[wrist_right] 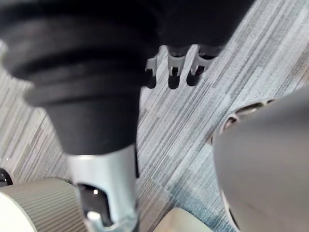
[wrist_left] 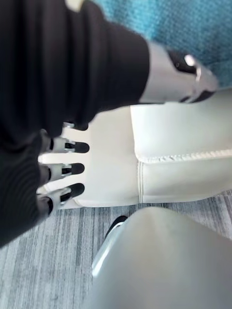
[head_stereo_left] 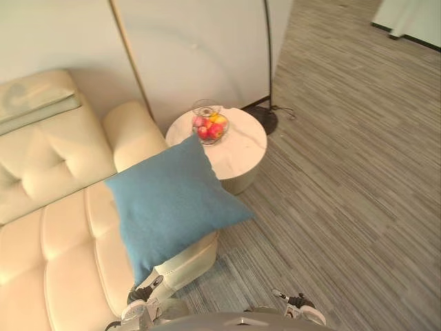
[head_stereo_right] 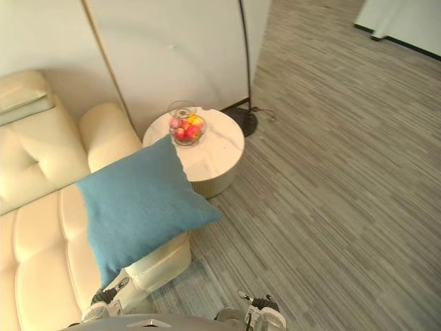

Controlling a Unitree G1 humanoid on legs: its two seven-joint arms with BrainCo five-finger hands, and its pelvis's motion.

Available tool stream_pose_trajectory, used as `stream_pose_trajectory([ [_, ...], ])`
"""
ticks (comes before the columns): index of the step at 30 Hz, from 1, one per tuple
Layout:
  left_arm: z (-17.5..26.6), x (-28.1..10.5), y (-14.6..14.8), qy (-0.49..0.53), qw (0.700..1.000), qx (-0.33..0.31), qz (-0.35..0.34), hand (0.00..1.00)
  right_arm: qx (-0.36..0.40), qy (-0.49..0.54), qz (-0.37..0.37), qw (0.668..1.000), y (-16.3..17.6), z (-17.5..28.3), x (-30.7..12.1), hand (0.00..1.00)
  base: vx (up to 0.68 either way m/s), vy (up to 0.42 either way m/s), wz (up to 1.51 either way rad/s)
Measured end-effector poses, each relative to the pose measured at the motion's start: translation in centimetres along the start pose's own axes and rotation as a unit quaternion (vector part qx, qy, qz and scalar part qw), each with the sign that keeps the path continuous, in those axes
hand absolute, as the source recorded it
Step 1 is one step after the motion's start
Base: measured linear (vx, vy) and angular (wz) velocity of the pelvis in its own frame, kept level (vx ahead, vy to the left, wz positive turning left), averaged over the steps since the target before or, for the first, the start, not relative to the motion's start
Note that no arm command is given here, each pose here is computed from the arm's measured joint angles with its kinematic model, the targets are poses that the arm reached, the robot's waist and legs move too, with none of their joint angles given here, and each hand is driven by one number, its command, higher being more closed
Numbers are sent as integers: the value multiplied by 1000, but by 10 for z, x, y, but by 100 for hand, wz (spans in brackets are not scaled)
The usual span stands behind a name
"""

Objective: Pick up cushions and gather them together orderly.

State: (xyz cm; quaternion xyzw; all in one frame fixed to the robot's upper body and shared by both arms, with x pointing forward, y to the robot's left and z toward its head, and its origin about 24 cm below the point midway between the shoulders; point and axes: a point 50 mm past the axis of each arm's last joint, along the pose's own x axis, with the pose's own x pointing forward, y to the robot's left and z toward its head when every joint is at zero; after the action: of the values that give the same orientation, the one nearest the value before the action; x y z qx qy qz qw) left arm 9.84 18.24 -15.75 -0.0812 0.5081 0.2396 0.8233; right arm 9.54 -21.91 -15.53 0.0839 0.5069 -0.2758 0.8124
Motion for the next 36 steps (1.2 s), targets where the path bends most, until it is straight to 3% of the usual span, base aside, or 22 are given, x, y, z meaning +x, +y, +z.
stream_pose_trajectory([
  [9,8,3,7,-17,996,90,-18,0,24,28,2,999,6,-13,-2,0,57,59,108],
  [28,15,8,20,-16,998,68,5,0,11,22,13,1000,12,-9,-1,0,-110,26,12],
  [36,-4,7,36,21,997,74,24,0,-1,32,-15,999,-12,-16,0,0,-31,19,0],
])
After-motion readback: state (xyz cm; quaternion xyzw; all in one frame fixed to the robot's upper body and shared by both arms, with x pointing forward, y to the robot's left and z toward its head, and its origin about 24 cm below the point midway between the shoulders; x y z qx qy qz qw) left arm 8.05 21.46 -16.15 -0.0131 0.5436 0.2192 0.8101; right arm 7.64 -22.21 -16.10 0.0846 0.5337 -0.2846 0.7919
